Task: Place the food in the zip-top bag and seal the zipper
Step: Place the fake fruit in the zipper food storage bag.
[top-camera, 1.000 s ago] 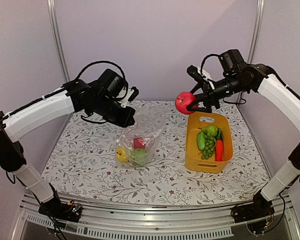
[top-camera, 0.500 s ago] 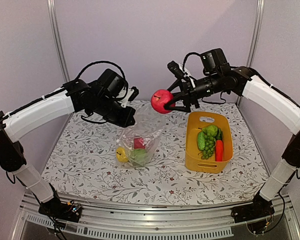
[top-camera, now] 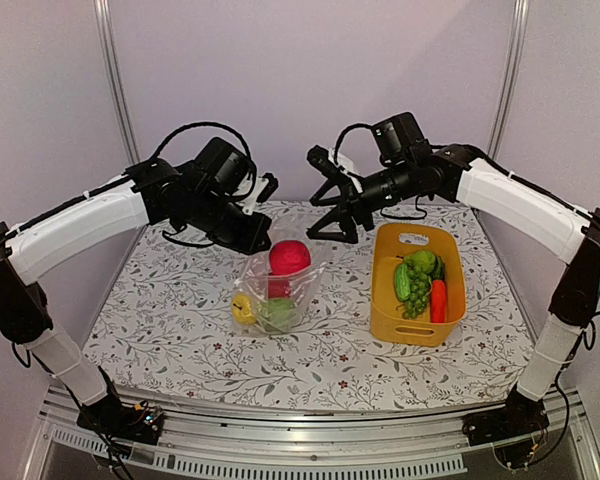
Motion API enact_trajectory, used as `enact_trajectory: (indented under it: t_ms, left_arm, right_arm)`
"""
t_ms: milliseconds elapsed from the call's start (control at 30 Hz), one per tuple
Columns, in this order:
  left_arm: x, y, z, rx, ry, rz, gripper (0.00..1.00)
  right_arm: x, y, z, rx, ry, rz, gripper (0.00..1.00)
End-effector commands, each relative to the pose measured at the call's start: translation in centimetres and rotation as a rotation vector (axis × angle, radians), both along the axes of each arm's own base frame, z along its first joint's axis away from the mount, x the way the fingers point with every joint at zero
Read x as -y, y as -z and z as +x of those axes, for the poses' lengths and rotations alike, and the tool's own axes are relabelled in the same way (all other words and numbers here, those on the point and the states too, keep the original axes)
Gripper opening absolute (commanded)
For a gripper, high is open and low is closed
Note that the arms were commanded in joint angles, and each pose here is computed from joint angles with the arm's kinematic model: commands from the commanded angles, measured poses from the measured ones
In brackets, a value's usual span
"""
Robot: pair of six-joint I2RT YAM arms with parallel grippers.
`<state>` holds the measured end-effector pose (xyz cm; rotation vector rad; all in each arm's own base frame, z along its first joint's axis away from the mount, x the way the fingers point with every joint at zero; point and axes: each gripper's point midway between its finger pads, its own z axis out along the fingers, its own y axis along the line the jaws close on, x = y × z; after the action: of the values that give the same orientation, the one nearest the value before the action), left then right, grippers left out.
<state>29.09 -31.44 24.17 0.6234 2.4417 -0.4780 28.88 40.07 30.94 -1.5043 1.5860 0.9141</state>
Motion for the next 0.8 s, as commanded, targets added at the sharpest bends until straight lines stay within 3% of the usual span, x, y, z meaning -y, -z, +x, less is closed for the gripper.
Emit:
enact_trajectory:
  t_ms: [0,367,767]
  left_arm:
    - [-0.3,-0.7,0.7,0.024,-0.012,-0.009,0.0]
    - [-0.3,-0.6,0.8,0.021,-0.009,-0.002,0.0]
    - [-0.2,-0.9,1.6,0.049,-0.016,0.009,0.0]
  right_arm:
    - [-0.5,1.6,1.7,0.023,0.066,-0.045,0.98]
    - [2.5,-1.7,1.4,0.128,0.168,-0.043,0.98]
    - [14.0,1.6,4.9,0.098,0.447,-0.176,0.96]
